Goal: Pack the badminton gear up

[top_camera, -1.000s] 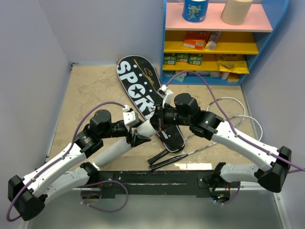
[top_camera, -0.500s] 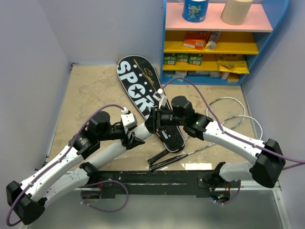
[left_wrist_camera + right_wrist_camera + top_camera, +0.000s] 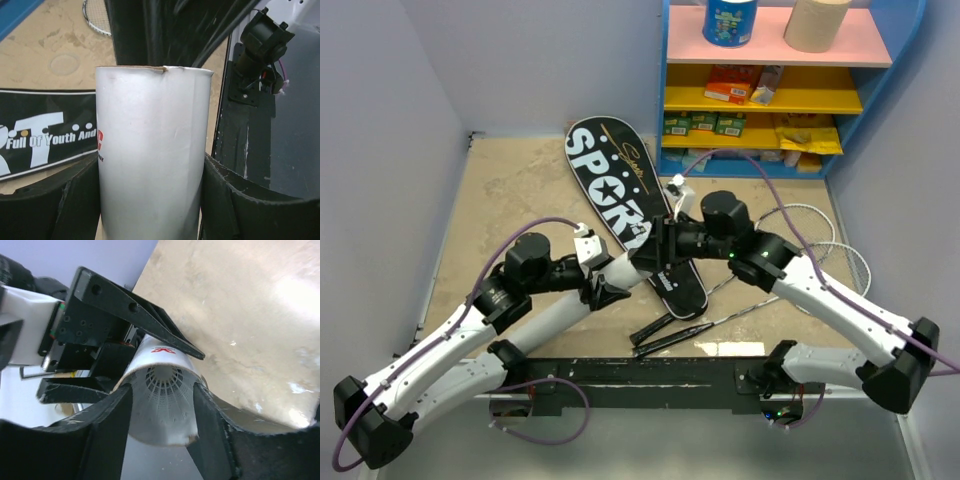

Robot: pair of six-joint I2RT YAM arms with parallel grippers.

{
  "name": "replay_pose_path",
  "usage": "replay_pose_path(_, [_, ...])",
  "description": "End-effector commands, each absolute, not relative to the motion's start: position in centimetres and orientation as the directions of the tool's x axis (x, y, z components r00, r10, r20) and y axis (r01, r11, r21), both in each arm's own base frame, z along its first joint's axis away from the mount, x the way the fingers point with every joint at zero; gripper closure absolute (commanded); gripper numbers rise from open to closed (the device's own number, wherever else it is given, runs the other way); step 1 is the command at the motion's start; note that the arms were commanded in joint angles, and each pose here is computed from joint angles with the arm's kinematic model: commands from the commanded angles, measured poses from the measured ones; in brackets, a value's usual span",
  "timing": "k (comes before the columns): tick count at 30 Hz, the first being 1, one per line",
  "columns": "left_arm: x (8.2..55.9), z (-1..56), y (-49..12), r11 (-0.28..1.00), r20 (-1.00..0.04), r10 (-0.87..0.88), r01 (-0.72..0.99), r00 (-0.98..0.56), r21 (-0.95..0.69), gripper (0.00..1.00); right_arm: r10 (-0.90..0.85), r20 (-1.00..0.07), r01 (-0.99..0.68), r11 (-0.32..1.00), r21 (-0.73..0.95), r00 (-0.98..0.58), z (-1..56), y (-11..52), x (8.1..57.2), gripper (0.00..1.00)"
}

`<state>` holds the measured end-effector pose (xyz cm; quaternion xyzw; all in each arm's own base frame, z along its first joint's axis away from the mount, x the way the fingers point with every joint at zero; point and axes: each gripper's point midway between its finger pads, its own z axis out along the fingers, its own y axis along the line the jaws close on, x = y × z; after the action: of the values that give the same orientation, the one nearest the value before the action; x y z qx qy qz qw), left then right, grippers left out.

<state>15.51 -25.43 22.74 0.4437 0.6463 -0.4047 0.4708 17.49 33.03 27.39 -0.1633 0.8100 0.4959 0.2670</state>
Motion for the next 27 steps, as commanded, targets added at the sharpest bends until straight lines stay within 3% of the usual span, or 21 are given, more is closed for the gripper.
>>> replay_pose_path(1, [15.1, 29.6, -27.2, 0.189, -1.0, 0.01, 0.982, 0.024, 0.026, 0.95, 0.092, -0.676, -0.473, 0.647, 0.598, -0.731, 29.4, 27.3, 20.6, 0.4])
replay_pose_path(7, [15.2, 29.5, -27.3, 0.186, -1.0, 0.013, 0.982, 0.017, 0.019, 0.95, 0.146, -0.747, -0.345, 0.819, 0.459, -0.648, 30.5, 23.5, 24.4, 0.37])
replay_pose_path(11, [15.2, 29.6, -27.2, 0.19, -1.0, 0.011, 0.981, 0.023, 0.025, 0.95, 0.151, -0.754, -0.19, 0.919, 0.345, -0.639, 27.5, 20.8, 29.0, 0.37])
replay_pose_path(16, [15.2, 29.7, -27.0, 0.201, -1.0, 0.01, 0.979, 0.024, 0.026, 0.95, 0.187, -0.735, -0.063, 0.953, 0.297, -0.651, 23.3, 18.5, 34.1, 0.39])
replay_pose_path(21, [15.4, 29.8, -26.9, 0.213, -1.0, 0.01, 0.977, 0.028, 0.03, 0.95, 0.154, -0.734, 0.072, 0.987, 0.142, -0.661, 18.1, 16.3, 38.1, 0.39])
replay_pose_path(27, [15.4, 29.9, -26.9, 0.217, -0.999, 0.009, 0.976, 0.031, 0.032, 0.95, 0.104, -0.692, 0.088, 0.994, 0.058, -0.715, 13.5, 16.5, 40.6, 0.4])
